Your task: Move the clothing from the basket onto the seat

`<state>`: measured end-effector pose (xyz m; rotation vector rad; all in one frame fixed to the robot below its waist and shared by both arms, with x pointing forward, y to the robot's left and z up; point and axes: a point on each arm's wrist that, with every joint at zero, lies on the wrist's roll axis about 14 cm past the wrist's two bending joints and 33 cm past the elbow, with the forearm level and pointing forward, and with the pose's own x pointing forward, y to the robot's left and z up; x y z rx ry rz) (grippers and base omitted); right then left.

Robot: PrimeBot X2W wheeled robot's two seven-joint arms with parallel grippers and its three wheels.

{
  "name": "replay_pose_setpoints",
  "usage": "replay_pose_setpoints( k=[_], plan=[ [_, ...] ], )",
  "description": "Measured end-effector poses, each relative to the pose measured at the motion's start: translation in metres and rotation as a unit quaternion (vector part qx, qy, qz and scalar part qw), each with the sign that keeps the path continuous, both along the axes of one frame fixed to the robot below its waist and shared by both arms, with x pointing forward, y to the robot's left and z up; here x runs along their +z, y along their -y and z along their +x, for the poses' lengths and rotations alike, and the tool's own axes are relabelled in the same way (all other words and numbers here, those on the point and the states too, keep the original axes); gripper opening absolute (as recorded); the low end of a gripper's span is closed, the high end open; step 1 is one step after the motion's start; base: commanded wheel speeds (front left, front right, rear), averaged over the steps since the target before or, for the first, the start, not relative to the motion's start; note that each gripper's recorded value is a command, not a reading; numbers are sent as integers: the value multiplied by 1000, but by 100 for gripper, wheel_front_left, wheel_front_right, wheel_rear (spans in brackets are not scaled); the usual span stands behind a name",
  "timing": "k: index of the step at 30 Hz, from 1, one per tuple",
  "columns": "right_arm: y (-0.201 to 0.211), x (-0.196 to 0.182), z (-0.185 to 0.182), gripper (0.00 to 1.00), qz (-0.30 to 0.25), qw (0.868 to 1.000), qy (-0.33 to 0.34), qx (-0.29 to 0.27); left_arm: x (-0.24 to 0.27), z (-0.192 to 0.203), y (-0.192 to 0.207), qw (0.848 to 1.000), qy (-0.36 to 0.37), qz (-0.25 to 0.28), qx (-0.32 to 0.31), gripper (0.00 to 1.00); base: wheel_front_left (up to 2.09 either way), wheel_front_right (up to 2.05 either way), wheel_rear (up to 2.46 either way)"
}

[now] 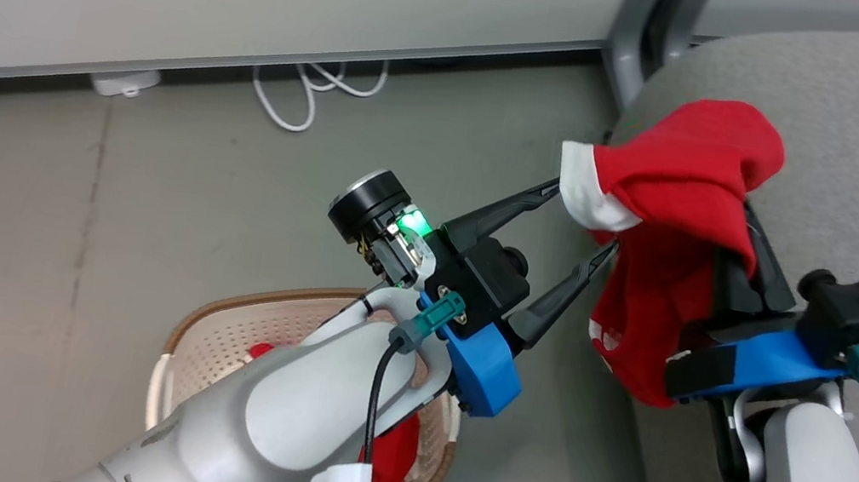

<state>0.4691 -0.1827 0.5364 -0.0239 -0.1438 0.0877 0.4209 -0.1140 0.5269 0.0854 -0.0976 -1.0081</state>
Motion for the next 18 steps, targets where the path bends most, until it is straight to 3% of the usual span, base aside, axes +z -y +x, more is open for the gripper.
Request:
replay_pose_setpoints(
  k=[7,18],
  plan=[
    [61,-2,-30,0,-3,996,-3,-84,-10,-24,36,998,-14,-5,-63,100,0,0,0],
    [135,-13,-92,0,-9,979,-22,-201,-17,-56,81,989,-28,-13,-146,100,0,0,0]
  ],
)
